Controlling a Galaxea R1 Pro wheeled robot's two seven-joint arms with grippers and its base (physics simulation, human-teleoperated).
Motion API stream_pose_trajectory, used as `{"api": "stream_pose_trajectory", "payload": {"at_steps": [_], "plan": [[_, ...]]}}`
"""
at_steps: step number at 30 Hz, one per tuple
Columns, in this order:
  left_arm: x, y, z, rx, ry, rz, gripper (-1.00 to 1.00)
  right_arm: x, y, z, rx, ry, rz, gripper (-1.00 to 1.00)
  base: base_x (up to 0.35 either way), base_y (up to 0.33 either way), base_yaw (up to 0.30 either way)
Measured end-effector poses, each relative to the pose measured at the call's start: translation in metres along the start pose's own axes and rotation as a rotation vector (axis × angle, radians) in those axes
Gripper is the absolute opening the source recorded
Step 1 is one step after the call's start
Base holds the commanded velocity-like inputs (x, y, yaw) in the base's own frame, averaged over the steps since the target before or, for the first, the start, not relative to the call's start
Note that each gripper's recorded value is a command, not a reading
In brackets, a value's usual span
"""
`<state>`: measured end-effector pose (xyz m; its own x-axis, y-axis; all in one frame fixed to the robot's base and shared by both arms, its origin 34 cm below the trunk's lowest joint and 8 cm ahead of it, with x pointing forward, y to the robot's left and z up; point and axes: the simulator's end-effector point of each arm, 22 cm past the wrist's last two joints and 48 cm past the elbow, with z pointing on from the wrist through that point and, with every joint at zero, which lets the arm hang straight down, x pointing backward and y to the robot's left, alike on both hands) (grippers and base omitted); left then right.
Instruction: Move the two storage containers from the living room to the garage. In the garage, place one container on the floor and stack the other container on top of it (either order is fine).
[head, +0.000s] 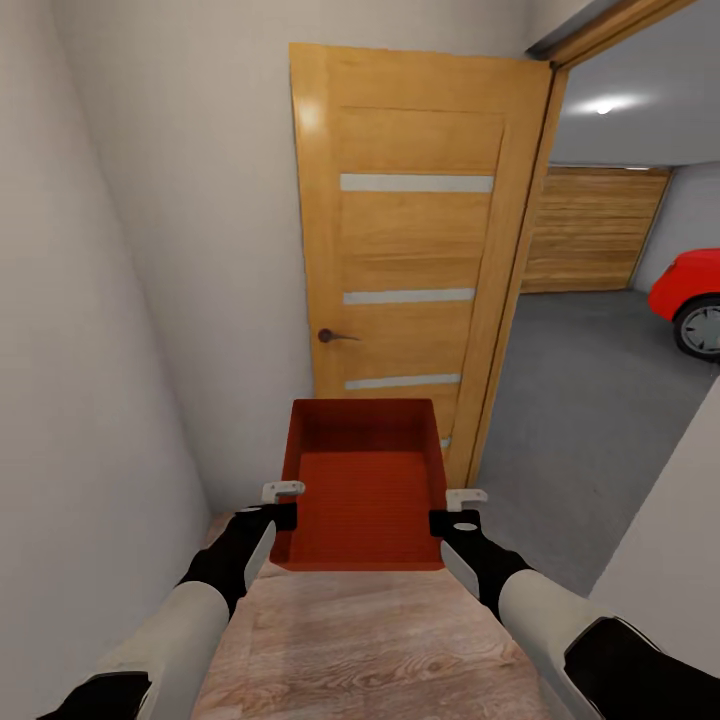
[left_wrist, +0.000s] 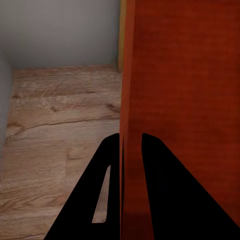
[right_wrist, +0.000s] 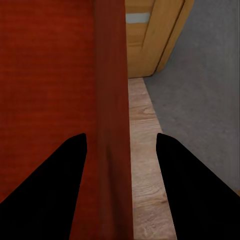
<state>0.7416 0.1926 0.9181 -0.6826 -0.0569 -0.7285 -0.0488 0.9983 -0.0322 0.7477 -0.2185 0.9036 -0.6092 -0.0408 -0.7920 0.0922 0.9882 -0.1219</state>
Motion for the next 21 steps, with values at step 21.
{"api": "stream_pose_trajectory", "payload": {"at_steps": [21], "plan": [[0.0,0.0004,-0.0004,0.0,0.0,-0.001,-1.0,-0.0004,0.0005,-0.0003,-0.002,-0.001,0.0,-1.0,0.027,0.018,-0.218]]}}
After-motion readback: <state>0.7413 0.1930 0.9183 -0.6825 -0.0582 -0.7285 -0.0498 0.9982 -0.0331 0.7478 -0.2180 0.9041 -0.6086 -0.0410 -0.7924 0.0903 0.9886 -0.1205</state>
